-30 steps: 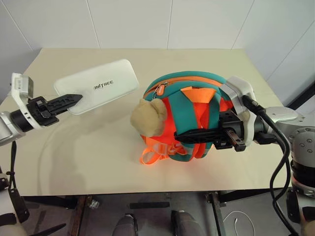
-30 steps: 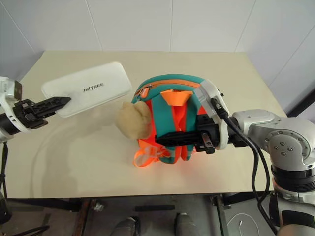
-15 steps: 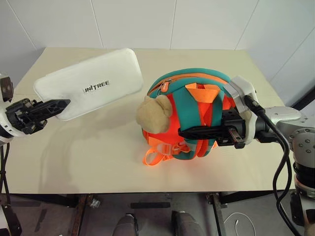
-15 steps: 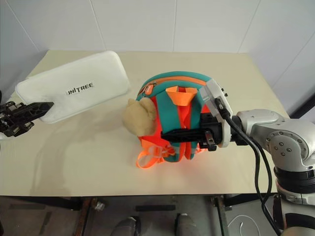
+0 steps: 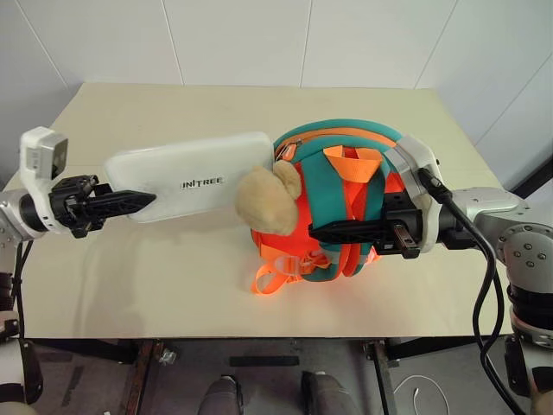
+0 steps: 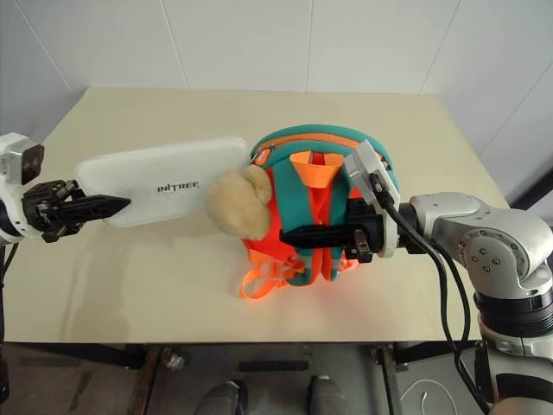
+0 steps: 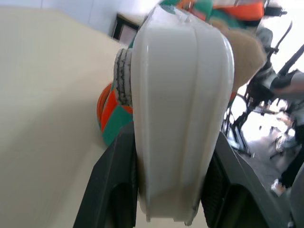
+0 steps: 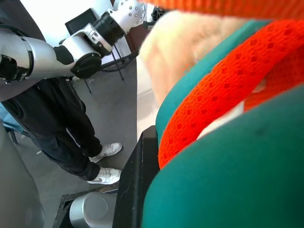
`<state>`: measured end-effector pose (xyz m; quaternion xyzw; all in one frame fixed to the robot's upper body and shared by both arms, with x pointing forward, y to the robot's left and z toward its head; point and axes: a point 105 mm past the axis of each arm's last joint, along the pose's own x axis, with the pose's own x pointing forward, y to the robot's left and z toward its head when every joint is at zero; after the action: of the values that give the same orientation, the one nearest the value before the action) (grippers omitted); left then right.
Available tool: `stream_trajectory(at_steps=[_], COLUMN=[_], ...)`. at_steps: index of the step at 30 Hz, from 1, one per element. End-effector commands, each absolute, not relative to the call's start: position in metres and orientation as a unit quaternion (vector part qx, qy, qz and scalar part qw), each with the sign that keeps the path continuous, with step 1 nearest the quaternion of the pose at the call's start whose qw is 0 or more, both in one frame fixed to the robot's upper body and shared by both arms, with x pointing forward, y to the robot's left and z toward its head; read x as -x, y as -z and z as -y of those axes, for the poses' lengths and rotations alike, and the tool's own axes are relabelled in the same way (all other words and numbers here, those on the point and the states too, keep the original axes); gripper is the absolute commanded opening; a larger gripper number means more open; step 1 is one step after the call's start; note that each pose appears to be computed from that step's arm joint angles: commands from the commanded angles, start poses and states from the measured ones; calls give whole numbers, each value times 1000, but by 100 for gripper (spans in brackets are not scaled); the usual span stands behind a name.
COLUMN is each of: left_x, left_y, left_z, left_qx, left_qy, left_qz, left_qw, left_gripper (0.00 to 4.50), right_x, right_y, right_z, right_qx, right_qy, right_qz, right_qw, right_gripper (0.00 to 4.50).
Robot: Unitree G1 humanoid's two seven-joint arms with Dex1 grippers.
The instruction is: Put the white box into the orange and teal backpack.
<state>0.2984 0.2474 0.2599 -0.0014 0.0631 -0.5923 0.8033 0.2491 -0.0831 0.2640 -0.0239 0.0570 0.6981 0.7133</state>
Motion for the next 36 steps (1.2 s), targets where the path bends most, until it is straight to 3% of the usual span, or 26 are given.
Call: stream_trajectory(at_steps=[1,9,18,28,36], left_x=[-301,-322,-337,-342,-349], left_y=[-265,-281,-297,-283,-272], left_z=[-243,-215,-166,-94,-62], left_qx=[-67,-140,-143,-111,-119], left_qy=[591,574,588,634,641], left_qz=[-86,-95,-84,-98,-96], left_qw=[799,801,791,759,752], left_gripper=[128,127,127,127,127], right_x=[-245,-248,-250,-251,-251], right_y=[-276,-276,-275,-273,-272], right_z=[83,81,76,69,67], right_qx=[40,43,45,46,46], right_qy=[-705,-706,-712,-721,-722], right_qz=[-25,-23,-18,-13,-11], right_qw=[708,706,701,692,690], right_gripper=[0,0,0,0,0])
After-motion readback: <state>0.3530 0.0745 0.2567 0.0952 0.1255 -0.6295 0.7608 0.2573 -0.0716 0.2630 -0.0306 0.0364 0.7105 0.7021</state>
